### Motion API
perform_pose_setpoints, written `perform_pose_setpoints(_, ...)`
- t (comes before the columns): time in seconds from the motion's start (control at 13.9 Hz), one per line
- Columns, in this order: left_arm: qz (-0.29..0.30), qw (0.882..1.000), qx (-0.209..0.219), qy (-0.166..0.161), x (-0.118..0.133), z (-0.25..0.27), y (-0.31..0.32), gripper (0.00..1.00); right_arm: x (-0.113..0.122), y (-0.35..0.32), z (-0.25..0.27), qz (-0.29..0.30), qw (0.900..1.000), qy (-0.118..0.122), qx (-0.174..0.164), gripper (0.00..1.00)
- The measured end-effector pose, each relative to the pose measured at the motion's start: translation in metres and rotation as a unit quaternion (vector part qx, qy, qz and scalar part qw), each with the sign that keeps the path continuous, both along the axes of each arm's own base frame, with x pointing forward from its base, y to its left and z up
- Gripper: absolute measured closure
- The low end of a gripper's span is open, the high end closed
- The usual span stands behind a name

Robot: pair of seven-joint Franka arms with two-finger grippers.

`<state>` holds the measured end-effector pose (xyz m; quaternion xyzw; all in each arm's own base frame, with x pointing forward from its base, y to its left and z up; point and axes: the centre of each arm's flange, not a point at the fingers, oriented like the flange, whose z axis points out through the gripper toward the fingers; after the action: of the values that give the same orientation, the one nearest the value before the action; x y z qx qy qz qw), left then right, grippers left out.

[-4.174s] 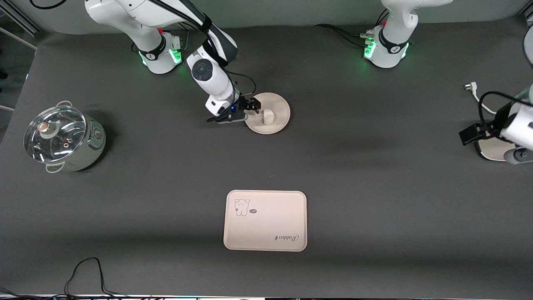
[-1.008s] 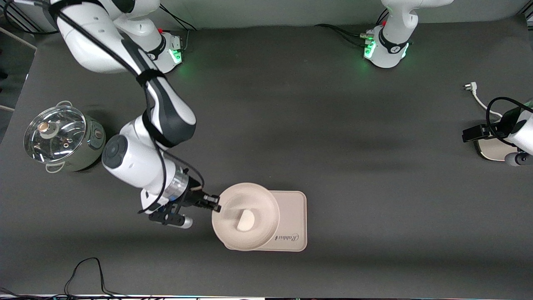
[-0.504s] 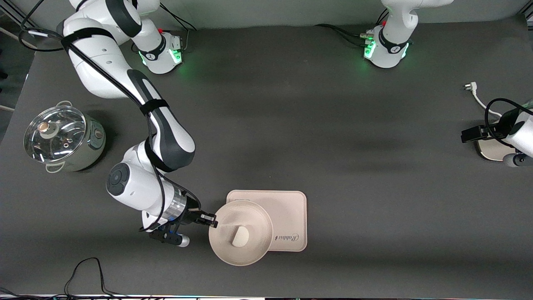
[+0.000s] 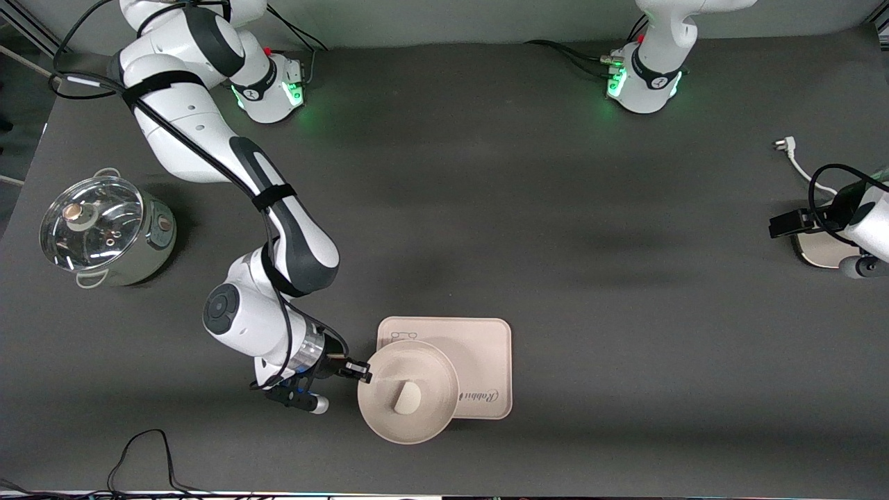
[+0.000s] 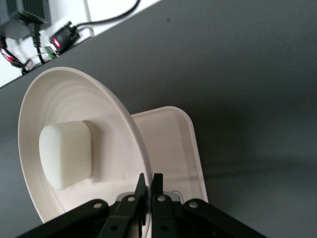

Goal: Place bun in plate and plate on tray
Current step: 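Lower the plate onto the cream tray with the right gripper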

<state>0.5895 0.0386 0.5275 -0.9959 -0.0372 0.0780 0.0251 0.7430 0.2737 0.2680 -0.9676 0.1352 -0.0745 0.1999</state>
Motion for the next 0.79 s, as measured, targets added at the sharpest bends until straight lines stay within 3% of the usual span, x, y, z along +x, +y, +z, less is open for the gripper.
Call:
perform_pose_setpoints(0.36,0.0,1.0,0.0,0.0,0.0,0.0,0.0,0.0,-0.002,0.001,-0.025,0.0,1.0,0.011,-0.002,0.94)
perform_pose_setpoints(0.79,0.0,1.0,0.0,0.0,0.0,0.0,0.0,0.0,-0.008,0.021,-0.064,-0.002,1.0,-0.011,0.0,0.94)
